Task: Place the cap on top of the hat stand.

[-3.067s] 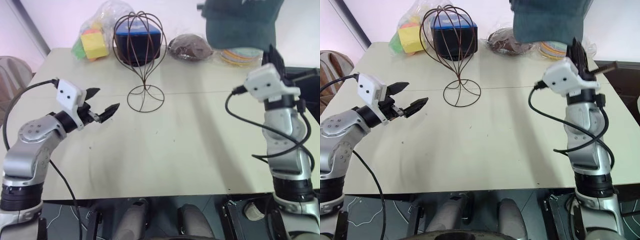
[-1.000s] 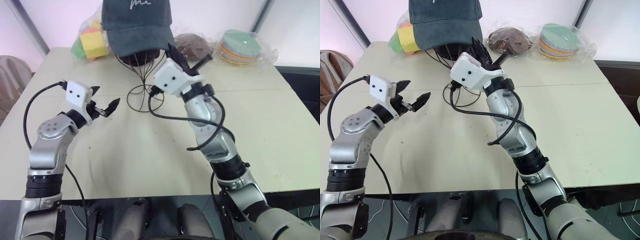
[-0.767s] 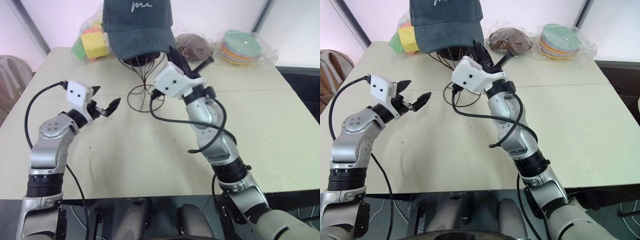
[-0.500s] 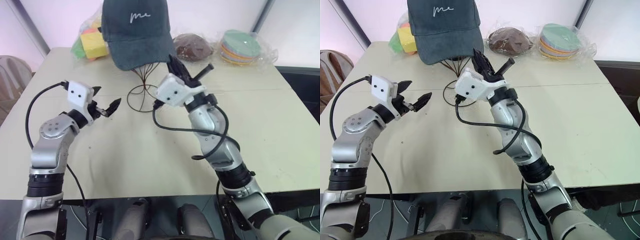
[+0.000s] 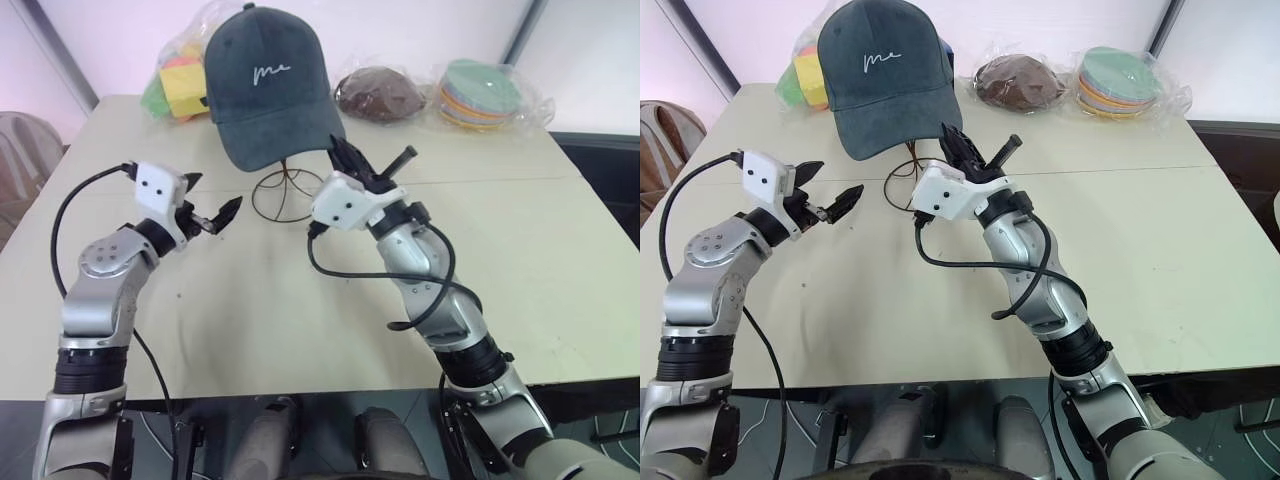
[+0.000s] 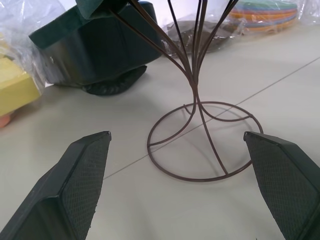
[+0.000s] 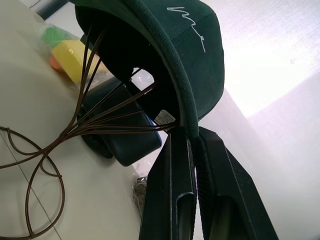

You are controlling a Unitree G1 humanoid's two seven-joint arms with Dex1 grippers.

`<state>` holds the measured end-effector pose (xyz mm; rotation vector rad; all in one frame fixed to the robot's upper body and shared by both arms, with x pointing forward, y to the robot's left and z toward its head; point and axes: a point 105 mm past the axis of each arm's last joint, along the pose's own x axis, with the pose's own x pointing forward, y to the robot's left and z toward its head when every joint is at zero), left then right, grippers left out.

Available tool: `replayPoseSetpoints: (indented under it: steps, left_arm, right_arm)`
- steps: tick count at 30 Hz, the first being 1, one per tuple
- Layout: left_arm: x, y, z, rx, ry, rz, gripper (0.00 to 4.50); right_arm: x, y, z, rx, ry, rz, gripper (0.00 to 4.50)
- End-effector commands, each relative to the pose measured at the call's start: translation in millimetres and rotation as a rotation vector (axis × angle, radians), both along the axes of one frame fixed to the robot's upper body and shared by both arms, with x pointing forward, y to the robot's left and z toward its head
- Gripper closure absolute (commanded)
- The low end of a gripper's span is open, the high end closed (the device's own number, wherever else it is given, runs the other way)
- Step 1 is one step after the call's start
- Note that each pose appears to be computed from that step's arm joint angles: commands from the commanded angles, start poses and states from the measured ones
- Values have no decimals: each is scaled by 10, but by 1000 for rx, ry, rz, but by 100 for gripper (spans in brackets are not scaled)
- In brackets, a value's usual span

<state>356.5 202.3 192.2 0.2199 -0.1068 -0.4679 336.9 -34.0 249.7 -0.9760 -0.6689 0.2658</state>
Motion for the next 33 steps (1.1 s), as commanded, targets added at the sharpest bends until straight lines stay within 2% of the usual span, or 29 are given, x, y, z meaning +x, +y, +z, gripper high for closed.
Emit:
replayPoseSetpoints:
  steps: [1,4,9,18,25,30,33]
  left_arm:
    - [-31,34,146,15,-54,8,0]
    - [-39,38,145,18,-53,9,0]
    - [-32,28,149,20,-52,7,0]
    - [-21,10,162,21,-53,-2,0]
    - [-23,27,177,28,-52,-6,0]
    - [-35,49,217,41,-58,-12,0]
    - [-60,59,281,55,-70,-25,0]
  right_arm:
    - [-70,42,110,13,-54,31,447]
    - [-62,24,107,14,-54,28,349]
    - [-62,-6,82,13,-38,21,104]
    - [-70,-152,-59,-37,52,24,104]
    - [-96,-350,-271,-148,213,71,104]
    - [-65,-589,-229,-195,291,85,104]
    - [-42,-760,-138,-169,381,121,104]
